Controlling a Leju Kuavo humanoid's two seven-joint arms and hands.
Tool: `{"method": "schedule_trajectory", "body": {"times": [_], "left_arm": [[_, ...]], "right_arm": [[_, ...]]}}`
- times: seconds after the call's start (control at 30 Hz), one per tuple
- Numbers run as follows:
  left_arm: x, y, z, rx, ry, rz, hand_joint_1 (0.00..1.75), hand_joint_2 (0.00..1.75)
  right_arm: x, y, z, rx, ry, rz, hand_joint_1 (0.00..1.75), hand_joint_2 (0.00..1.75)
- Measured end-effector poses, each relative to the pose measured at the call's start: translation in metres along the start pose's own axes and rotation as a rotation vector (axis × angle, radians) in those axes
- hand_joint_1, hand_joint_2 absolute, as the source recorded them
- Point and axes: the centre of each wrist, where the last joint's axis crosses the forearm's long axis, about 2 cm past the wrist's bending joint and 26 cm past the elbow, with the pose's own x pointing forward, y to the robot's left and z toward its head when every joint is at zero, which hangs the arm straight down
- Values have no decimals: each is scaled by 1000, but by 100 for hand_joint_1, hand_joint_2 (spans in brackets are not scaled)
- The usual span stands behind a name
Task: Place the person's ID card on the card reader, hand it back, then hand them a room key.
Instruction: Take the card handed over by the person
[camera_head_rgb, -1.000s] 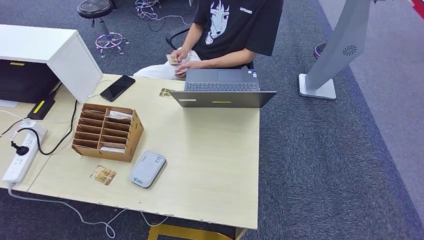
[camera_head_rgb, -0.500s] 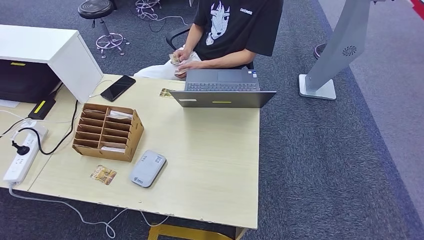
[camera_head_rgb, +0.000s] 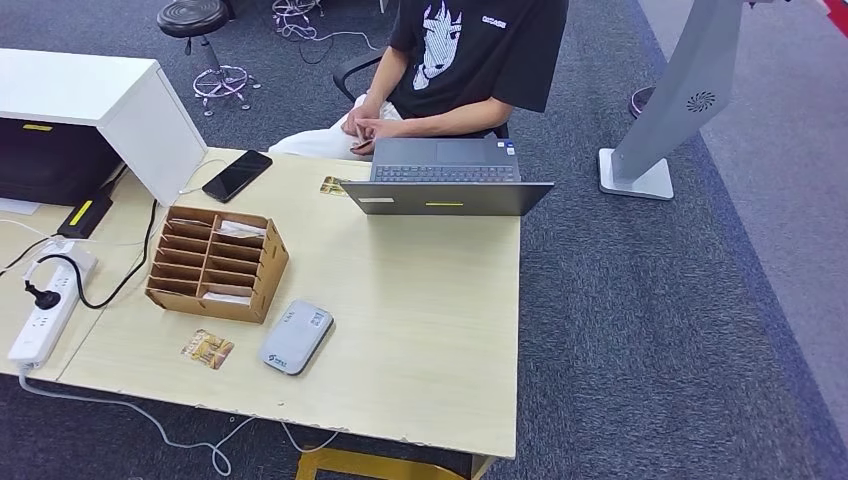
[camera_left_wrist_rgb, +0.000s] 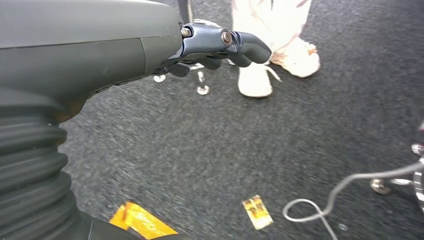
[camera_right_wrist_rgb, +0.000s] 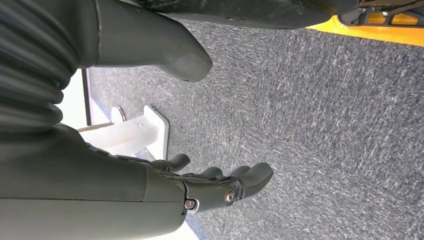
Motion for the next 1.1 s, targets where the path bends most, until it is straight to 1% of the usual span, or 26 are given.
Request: {"method": "schedule_trajectory", "body": {"times": [0.1,0.33,0.43,0.53,0.7,0.93,1.0,1.03,1.07,1.1], "left_arm": [[15,-6,-6,-5,-30,16,0,175],[60,-23,-20,-23,-116,64,0,175],[73,-27,-23,-27,-140,76,0,175],[80,-28,-25,-28,-153,82,0,175],[84,-29,-27,-27,-161,86,0,175],[83,-29,-26,-32,-164,81,0,175],[74,-34,-17,-43,-138,82,0,175],[66,-38,-7,-53,-108,85,0,175],[55,-43,5,-64,-56,92,0,175],[44,-48,20,-74,20,100,0,175]], "right_arm": [[0,0,0,0,-5,-1,0,175],[0,0,0,-2,-13,-1,0,175],[0,0,0,-2,-14,-2,0,175],[0,0,0,-2,-14,-2,0,175],[0,0,0,-2,-14,-2,0,175],[0,0,0,-1,-14,-2,0,175],[0,0,0,0,-10,-1,0,175],[0,0,0,1,-7,2,0,175],[0,0,0,3,-3,6,0,175],[0,0,0,5,0,15,0,175]]}}
